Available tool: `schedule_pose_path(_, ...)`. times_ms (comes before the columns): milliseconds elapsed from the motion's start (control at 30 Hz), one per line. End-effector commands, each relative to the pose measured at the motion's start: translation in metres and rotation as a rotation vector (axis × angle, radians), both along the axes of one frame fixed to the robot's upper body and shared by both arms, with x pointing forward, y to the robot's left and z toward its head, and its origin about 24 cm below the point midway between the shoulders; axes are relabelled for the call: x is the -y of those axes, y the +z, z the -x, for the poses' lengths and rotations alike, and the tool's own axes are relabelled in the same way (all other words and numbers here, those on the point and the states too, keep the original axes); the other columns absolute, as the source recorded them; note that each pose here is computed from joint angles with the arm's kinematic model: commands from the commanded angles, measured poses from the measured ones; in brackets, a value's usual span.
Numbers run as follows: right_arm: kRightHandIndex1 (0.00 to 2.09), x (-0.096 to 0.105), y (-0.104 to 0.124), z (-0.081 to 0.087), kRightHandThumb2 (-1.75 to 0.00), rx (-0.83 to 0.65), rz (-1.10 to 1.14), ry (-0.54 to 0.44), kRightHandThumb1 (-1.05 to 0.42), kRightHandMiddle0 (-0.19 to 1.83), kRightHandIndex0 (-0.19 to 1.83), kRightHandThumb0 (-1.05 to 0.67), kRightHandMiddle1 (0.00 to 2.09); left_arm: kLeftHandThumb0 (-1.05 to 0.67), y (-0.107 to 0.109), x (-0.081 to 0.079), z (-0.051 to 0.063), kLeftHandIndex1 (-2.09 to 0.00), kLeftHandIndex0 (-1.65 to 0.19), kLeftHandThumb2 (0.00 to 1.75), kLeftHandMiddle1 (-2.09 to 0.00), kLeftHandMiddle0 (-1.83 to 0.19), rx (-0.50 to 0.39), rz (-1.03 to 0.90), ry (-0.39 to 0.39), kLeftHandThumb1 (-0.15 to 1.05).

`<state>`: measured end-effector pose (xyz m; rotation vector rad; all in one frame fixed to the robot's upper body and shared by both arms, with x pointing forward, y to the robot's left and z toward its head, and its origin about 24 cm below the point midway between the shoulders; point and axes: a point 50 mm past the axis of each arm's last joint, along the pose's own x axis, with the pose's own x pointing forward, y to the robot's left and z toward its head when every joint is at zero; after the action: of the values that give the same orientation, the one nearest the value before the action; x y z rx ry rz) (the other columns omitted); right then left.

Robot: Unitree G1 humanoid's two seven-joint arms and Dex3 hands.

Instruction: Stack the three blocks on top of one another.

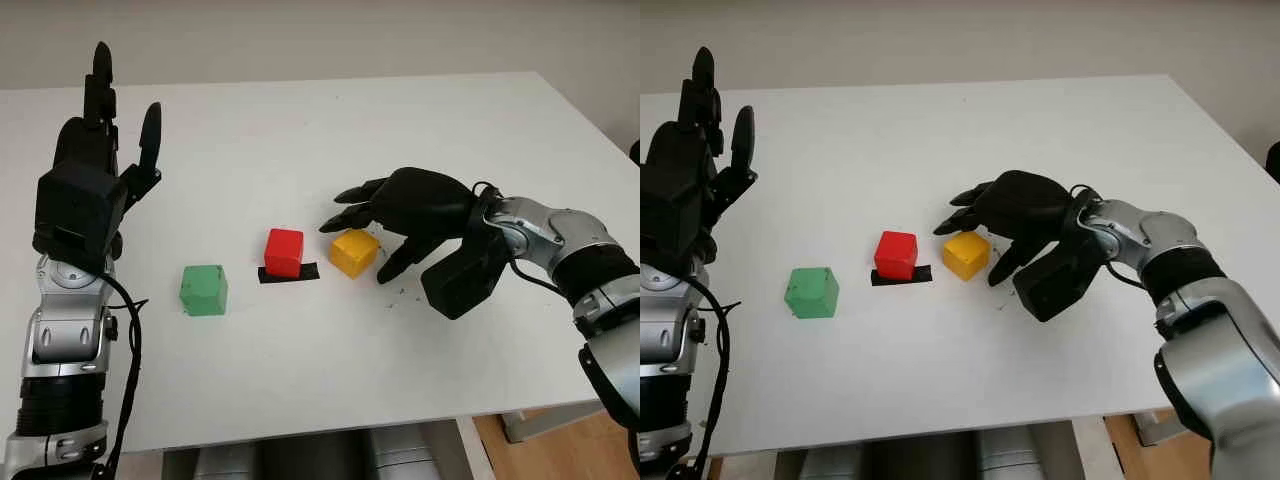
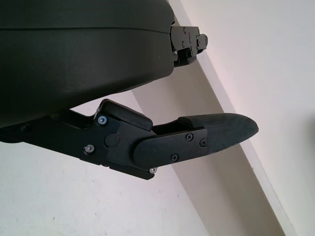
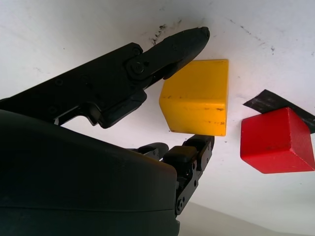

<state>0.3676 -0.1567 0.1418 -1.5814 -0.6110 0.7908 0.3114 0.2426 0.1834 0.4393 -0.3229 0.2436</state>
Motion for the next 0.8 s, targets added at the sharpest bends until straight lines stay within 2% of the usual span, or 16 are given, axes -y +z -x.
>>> schedule_pose_path(0, 0.08, -0.002, 0.0013, -0.0011, -0.05, 0.008, -0.002, 0.005, -0.83, 0.52, 0.42, -0.71, 0.21, -0.79, 0.0024, 0.0007, 0.0025, -0.05, 0.12, 0.64, -0.04, 0.13, 0.007, -0.017, 0.002, 1.05)
schedule_pose_path(167, 0.09, -0.0035, 0.0002, -0.0012, -0.05, 0.021, -0.016, 0.013, -0.84, 0.54, 0.45, -0.69, 0.27, -0.79, 0.0017, 0.0017, 0.003, -0.04, 0.15, 0.63, -0.04, 0.16, 0.0, -0.025, 0.004, 1.05)
schedule_pose_path(200, 0.09, -0.0038, 0.0002, -0.0013, -0.05, 0.025, -0.018, 0.015, -0.84, 0.5, 0.45, -0.68, 0.36, -0.79, 0.0015, 0.0017, 0.0031, -0.03, 0.16, 0.64, -0.03, 0.17, -0.002, -0.028, 0.006, 1.05)
schedule_pose_path(267, 0.08, -0.0041, 0.0001, -0.0015, -0.05, 0.033, -0.024, 0.016, -0.84, 0.36, 0.48, -0.66, 0.7, -0.79, 0.0015, 0.002, 0.0031, -0.03, 0.17, 0.64, -0.03, 0.18, -0.005, -0.029, 0.011, 1.05)
schedule_pose_path(300, 0.09, -0.0042, 0.0, -0.0017, -0.05, 0.037, -0.028, 0.014, -0.84, 0.33, 0.49, -0.65, 0.78, -0.79, 0.0018, 0.0022, 0.0031, -0.03, 0.17, 0.64, -0.04, 0.18, -0.005, -0.032, 0.015, 1.05)
schedule_pose_path(500, 0.13, -0.0033, -0.0018, -0.0027, -0.06, 0.066, -0.053, 0.002, -0.86, 0.4, 0.58, -0.46, 1.01, -0.79, 0.0012, 0.0017, 0.0033, -0.03, 0.18, 0.64, -0.04, 0.19, -0.006, -0.036, 0.009, 1.05)
schedule_pose_path(600, 0.15, -0.0024, -0.0016, -0.003, -0.06, 0.069, -0.062, -0.001, -0.91, 0.44, 0.61, -0.38, 1.19, -0.8, -0.0001, 0.0015, 0.0037, -0.03, 0.19, 0.63, -0.04, 0.19, -0.014, -0.025, 0.012, 1.05)
schedule_pose_path(767, 0.16, -0.002, 0.0016, -0.004, -0.06, 0.102, -0.061, 0.001, -0.94, 0.46, 0.62, -0.37, 1.33, -0.81, -0.0013, 0.0015, 0.0042, -0.03, 0.19, 0.61, -0.04, 0.19, -0.011, -0.019, 0.01, 1.05)
